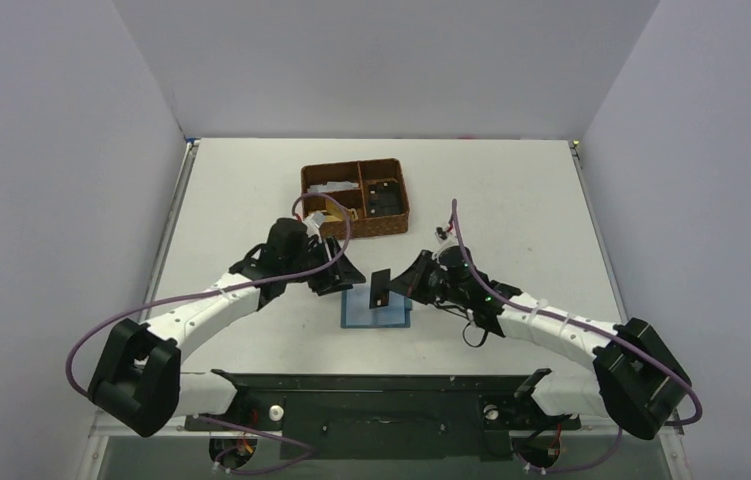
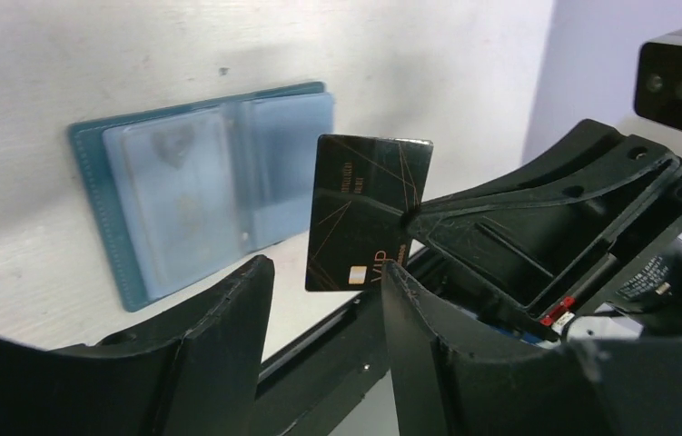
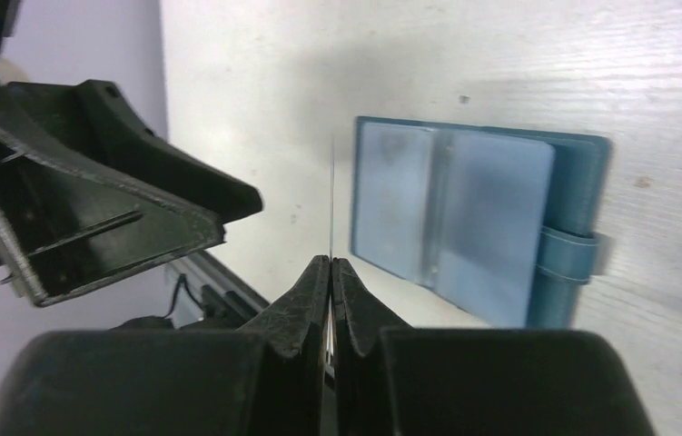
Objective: Take the credit cards out of the card holder
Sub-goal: Remove the credit card from the card holder.
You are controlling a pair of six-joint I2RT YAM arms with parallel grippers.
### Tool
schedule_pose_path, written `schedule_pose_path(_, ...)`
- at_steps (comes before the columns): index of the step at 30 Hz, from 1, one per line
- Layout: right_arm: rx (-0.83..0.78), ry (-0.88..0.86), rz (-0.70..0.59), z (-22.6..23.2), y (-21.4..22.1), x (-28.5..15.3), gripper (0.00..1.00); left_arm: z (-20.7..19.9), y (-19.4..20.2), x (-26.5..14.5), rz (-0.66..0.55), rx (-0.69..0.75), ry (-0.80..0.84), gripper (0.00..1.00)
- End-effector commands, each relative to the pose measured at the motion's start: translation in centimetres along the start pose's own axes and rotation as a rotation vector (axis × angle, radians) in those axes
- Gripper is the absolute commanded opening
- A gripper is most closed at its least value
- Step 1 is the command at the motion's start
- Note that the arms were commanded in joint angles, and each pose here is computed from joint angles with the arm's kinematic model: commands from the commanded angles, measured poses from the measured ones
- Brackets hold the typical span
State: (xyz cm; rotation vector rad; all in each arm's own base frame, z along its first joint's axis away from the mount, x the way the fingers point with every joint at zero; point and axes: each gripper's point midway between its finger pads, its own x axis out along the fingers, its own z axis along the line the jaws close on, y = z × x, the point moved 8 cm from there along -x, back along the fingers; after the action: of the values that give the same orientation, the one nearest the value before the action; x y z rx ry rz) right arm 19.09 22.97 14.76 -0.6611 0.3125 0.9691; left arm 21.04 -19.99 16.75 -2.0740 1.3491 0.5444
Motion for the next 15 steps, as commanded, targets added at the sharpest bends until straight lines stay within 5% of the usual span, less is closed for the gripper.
schedule_pose_path(1,0.015,-0.155,-0.04,4.2,-1.9,-1.6,0.0,-2.4,-0.9,-1.6,-0.009,0.019,0.208,0.46)
schedule_pose_path(15,0.075,-0.372,-0.031,8.3,-3.1,-3.8,0.0,-3.9,-0.9,-3.2,0.01,0.028,0.396,0.47)
